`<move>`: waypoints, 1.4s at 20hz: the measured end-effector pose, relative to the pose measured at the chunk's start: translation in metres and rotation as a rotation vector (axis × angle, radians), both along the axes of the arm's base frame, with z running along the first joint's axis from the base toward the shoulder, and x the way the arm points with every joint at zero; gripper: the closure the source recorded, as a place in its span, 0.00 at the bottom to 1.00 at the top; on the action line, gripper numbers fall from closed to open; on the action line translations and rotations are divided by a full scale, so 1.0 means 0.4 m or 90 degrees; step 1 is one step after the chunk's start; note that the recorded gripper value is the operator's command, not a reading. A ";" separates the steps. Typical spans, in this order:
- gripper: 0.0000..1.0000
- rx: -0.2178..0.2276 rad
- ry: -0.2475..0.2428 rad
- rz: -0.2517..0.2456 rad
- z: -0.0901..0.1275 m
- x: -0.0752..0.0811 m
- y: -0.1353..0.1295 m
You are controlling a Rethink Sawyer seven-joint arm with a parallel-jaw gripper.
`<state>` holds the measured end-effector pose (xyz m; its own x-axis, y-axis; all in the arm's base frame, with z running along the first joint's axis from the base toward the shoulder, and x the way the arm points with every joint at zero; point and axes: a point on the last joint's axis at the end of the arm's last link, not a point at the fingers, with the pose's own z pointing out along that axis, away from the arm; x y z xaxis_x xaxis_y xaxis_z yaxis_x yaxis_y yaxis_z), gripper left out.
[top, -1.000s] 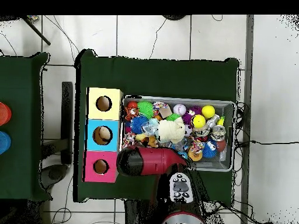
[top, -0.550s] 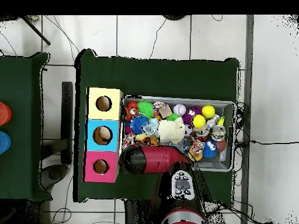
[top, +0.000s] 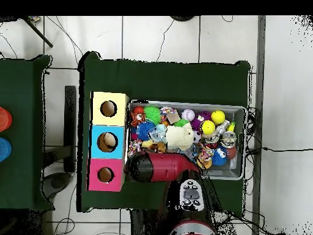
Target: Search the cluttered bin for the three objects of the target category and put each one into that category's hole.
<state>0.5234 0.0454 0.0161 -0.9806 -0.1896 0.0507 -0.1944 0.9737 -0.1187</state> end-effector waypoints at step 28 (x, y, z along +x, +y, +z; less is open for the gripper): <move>0.00 0.035 -0.079 0.006 0.141 0.108 0.042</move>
<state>0.5667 0.0622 0.0724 -0.9768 -0.1983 -0.0809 -0.1911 0.9775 -0.0889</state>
